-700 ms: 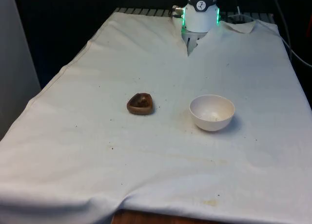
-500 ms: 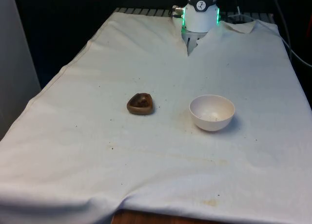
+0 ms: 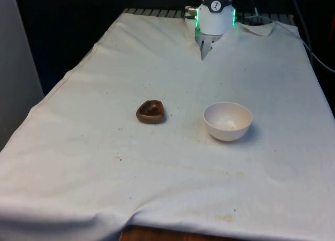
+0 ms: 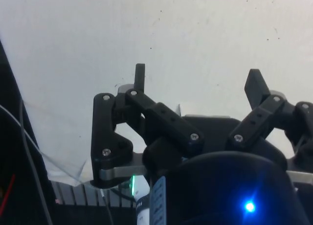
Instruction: Pour the coffee beans from the cup into the bowl.
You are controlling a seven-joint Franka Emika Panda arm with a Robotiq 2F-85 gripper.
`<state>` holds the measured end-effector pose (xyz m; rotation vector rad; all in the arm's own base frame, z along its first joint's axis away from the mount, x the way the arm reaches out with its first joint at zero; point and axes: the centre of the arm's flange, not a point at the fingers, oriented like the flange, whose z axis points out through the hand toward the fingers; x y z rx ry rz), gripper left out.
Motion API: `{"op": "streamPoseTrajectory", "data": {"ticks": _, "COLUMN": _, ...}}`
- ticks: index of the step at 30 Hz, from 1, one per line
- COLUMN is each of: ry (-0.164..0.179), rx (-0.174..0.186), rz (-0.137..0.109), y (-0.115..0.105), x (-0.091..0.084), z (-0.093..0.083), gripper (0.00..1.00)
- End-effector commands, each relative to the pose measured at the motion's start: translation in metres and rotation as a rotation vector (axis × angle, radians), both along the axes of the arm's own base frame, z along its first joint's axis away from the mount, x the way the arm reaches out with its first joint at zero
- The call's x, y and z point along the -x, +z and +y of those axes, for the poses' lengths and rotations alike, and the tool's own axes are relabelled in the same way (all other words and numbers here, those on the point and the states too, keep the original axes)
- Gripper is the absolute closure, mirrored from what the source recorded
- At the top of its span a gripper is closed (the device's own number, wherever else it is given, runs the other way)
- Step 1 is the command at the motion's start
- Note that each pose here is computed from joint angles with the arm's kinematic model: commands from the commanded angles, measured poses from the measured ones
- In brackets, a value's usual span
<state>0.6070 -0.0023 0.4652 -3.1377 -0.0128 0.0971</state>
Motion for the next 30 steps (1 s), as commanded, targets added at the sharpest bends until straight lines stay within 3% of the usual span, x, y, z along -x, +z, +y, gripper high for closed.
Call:
{"op": "streamPoseTrajectory", "data": {"ticks": 1, "ry": 0.000, "rx": 0.000, "rz": -0.004, "y": -0.005, "x": -0.002, "z": -0.003, "gripper": 0.00}}
{"op": "streamPoseTrajectory", "data": {"ticks": 11, "ry": -0.027, "rx": 0.005, "rz": 0.001, "y": -0.025, "x": -0.005, "z": -0.015, "gripper": 0.00}}
{"op": "streamPoseTrajectory", "data": {"ticks": 12, "ry": -0.023, "rx": 0.003, "rz": 0.010, "y": -0.023, "x": -0.004, "z": -0.013, "gripper": 0.00}}
{"op": "streamPoseTrajectory", "data": {"ticks": 13, "ry": -0.031, "rx": 0.006, "rz": 0.000, "y": -0.027, "x": -0.005, "z": -0.016, "gripper": 0.00}}
{"op": "streamPoseTrajectory", "data": {"ticks": 20, "ry": -0.054, "rx": 0.013, "rz": -0.005, "y": -0.042, "x": -0.005, "z": -0.026, "gripper": 0.00}}
{"op": "streamPoseTrajectory", "data": {"ticks": 21, "ry": -0.049, "rx": 0.009, "rz": 0.004, "y": -0.041, "x": -0.004, "z": -0.026, "gripper": 0.00}}
{"op": "streamPoseTrajectory", "data": {"ticks": 30, "ry": -0.085, "rx": 0.023, "rz": -0.016, "y": -0.060, "x": -0.001, "z": -0.039, "gripper": 0.00}}
